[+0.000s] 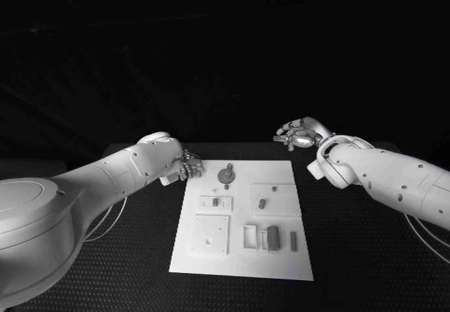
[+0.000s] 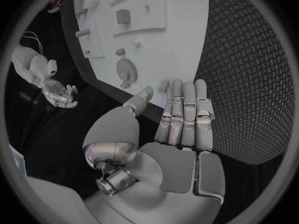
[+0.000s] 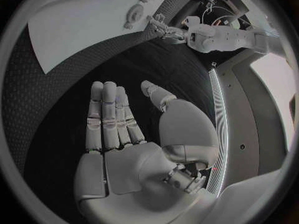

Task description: Assemble the parts on the task board

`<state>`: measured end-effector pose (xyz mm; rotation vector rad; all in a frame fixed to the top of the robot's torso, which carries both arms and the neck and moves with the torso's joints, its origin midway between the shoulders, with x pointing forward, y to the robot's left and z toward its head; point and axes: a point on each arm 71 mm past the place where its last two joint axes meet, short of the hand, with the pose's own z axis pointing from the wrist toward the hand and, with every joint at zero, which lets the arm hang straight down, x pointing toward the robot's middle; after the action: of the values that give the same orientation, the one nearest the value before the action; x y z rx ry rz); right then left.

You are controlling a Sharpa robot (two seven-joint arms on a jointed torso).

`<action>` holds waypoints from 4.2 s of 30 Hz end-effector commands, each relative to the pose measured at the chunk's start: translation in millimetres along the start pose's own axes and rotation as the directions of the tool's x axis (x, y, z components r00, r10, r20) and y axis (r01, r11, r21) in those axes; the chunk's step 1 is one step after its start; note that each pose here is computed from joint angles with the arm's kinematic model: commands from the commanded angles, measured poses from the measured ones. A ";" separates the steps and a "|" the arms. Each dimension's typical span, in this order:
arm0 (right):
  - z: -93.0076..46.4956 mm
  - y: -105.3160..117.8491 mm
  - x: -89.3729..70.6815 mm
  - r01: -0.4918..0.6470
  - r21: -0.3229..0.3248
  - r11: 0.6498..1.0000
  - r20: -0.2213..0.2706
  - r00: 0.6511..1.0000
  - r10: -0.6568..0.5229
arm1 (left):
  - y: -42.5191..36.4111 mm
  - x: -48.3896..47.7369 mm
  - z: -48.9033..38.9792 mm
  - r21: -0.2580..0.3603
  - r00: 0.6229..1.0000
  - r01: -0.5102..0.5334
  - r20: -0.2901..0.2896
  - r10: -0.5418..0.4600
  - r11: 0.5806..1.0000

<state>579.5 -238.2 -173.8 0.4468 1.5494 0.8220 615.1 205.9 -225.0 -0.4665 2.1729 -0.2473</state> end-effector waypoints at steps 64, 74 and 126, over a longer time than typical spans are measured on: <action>0.5 4.7 3.9 -0.003 -0.019 1.000 -0.013 1.000 0.003 | 5.3 1.0 3.8 0.010 0.995 0.102 -0.006 -0.102 0.995; -1.1 1.1 -0.2 0.000 -0.012 1.000 -0.005 1.000 0.000 | 14.2 -4.8 -0.6 0.014 0.993 0.119 0.016 -0.120 0.993; -1.2 -14.0 9.3 -0.045 -0.004 0.999 -0.042 0.998 0.045 | 26.1 78.0 -58.0 0.087 0.999 -0.003 -0.052 0.007 0.996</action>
<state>580.2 -244.1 -190.0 0.4757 1.5705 0.8468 517.7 198.5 -257.6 -0.4379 2.2367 -0.3702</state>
